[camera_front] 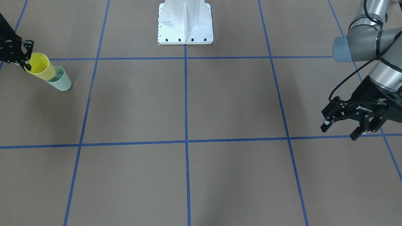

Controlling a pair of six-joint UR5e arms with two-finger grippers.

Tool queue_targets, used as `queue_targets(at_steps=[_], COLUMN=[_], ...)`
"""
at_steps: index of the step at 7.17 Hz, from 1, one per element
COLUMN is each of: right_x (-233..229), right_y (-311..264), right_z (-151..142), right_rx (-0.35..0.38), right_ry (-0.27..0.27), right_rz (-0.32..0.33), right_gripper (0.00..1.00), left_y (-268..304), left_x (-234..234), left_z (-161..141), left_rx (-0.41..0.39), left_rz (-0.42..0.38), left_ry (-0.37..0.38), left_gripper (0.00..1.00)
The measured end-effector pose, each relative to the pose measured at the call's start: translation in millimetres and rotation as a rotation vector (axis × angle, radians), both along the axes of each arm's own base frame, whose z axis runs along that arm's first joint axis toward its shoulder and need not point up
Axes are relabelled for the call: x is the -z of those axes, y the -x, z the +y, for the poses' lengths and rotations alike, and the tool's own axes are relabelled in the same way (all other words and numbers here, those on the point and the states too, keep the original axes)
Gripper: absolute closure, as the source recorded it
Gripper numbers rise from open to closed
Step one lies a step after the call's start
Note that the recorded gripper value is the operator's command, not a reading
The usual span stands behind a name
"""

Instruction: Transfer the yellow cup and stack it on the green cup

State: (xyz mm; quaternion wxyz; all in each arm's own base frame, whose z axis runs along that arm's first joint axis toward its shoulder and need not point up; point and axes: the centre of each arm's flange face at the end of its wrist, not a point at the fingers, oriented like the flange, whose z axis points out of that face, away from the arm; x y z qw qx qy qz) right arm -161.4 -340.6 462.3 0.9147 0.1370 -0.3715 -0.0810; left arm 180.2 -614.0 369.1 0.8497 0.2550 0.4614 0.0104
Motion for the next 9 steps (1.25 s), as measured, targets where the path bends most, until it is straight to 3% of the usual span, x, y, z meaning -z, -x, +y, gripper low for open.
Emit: queue_targets(at_steps=[7,8,9], right_x=[-16,-16,-16], right_y=[14,15,18], right_z=[1,1,2], right_rx=[0.029,0.034,0.039], right_ry=[0.025,0.025,0.024], right_rz=[0.017,0.016,0.016], right_gripper=[1.0,0.91,0.01], left_y=[8,8,8], left_x=[-14,-15,-15], left_z=[-2,-2,-2], left_rx=[0.005,0.006,0.007], left_rz=[-0.007,-0.008,-0.008], left_ry=[0.021,0.022,0.024], left_gripper=[0.0,0.0,0.0])
